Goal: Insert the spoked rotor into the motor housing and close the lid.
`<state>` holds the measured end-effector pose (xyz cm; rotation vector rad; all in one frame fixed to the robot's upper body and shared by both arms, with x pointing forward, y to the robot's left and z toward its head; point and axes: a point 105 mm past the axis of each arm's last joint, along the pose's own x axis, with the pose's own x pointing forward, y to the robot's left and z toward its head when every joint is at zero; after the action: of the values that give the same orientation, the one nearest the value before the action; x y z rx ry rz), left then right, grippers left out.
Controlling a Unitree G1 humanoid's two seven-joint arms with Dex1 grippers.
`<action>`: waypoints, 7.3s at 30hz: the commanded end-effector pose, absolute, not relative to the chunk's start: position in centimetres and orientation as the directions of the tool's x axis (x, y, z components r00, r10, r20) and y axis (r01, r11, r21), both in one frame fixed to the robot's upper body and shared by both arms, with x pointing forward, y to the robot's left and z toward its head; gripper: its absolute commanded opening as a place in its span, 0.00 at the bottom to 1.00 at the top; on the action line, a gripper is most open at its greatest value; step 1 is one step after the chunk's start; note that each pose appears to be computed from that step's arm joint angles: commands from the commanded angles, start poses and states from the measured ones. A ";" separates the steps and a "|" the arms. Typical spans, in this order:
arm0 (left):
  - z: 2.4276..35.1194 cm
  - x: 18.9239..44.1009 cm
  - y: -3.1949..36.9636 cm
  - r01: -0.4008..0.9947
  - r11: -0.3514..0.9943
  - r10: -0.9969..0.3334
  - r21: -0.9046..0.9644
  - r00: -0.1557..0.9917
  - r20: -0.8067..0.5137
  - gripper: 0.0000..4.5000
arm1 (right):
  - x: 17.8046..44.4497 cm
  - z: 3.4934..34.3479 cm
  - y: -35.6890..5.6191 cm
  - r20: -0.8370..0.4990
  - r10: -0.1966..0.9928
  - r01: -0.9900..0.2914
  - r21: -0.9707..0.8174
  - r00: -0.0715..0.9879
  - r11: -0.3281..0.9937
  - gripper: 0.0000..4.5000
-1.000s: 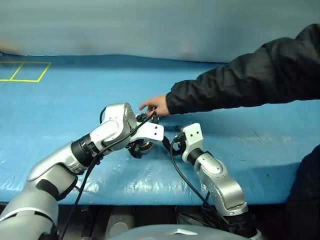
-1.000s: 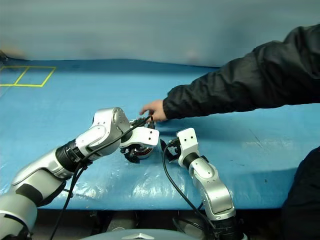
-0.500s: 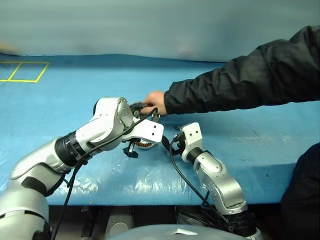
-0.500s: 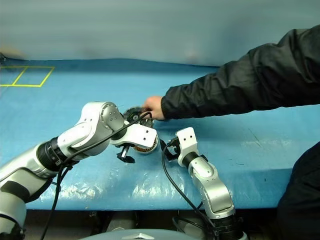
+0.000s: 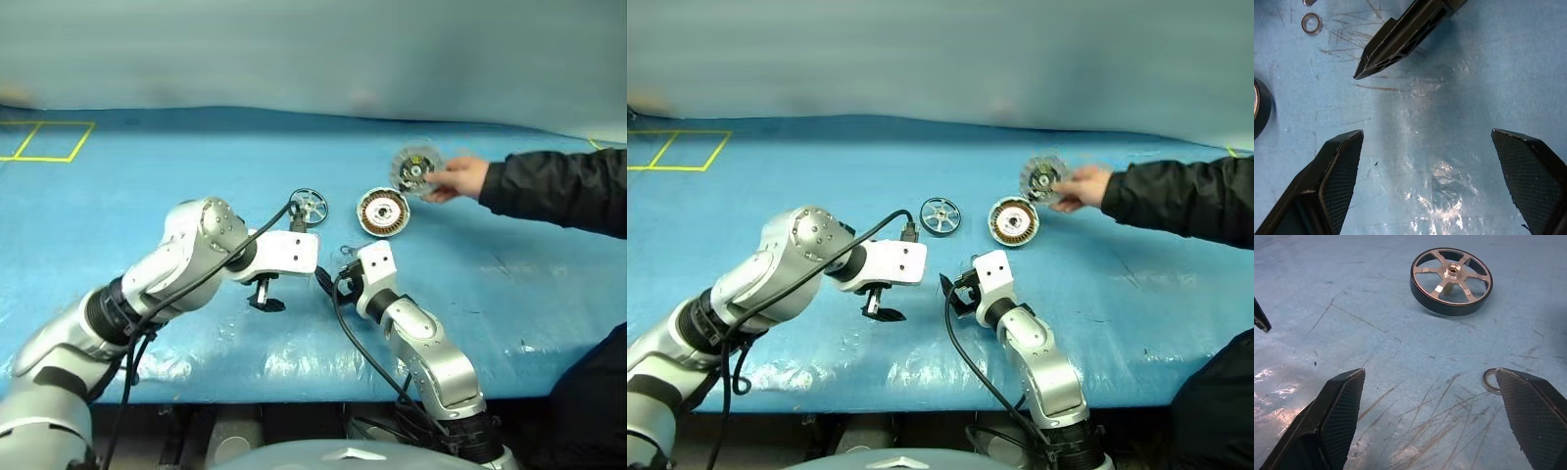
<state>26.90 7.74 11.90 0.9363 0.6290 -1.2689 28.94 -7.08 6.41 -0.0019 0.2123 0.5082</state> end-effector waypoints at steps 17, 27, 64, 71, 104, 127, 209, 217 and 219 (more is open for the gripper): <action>8.0 25.3 8.5 0.640 0.762 -0.634 0.104 0.769 -0.085 0.99 | 29.4 10.6 -10.8 -0.373 0.447 -0.540 -0.196 0.813 0.818 1.00; 6.1 24.3 7.7 0.603 0.789 -0.606 0.117 0.795 -0.017 0.99 | 34.7 12.5 -14.3 -0.579 0.295 -0.559 -0.351 0.760 0.751 1.00; 5.1 24.6 8.0 0.560 0.823 -0.560 0.096 0.828 -0.026 1.00 | 36.4 5.6 -17.9 -0.865 0.187 -0.691 -0.224 0.467 0.687 0.49; 5.3 25.1 9.7 0.514 0.849 -0.515 0.120 0.857 -0.023 1.00 | 31.3 4.3 -17.4 -0.896 0.227 -0.743 -0.151 0.381 0.652 0.49; 7.2 26.7 16.4 0.329 0.929 -0.339 0.167 0.940 0.033 1.00 | 24.5 5.1 -2.9 -0.792 0.538 -0.938 -0.348 0.289 -0.008 0.49; 6.9 26.0 14.8 0.405 0.899 -0.413 0.166 0.910 0.018 1.00 | 27.2 6.6 1.6 -0.783 0.563 -0.814 -0.494 0.263 -0.306 0.49; 5.6 22.4 11.3 0.574 0.813 -0.575 0.099 0.818 -0.010 1.00 | 28.8 10.5 -8.3 -0.126 0.465 -0.481 -0.189 0.876 0.856 0.15; 5.4 22.6 11.7 0.550 0.829 -0.551 0.106 0.834 -0.019 1.00 | 28.2 10.9 -1.9 -0.161 0.675 -0.687 -0.025 0.720 0.726 0.15; 5.3 22.5 11.8 0.549 0.830 -0.550 0.101 0.835 -0.019 1.00 | 28.1 10.5 -0.6 -0.184 0.700 -0.715 -0.030 0.690 0.698 0.15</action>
<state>22.61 11.70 4.74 0.0999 0.0196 -0.5862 28.35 -1.75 9.88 -0.0999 0.1853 0.7521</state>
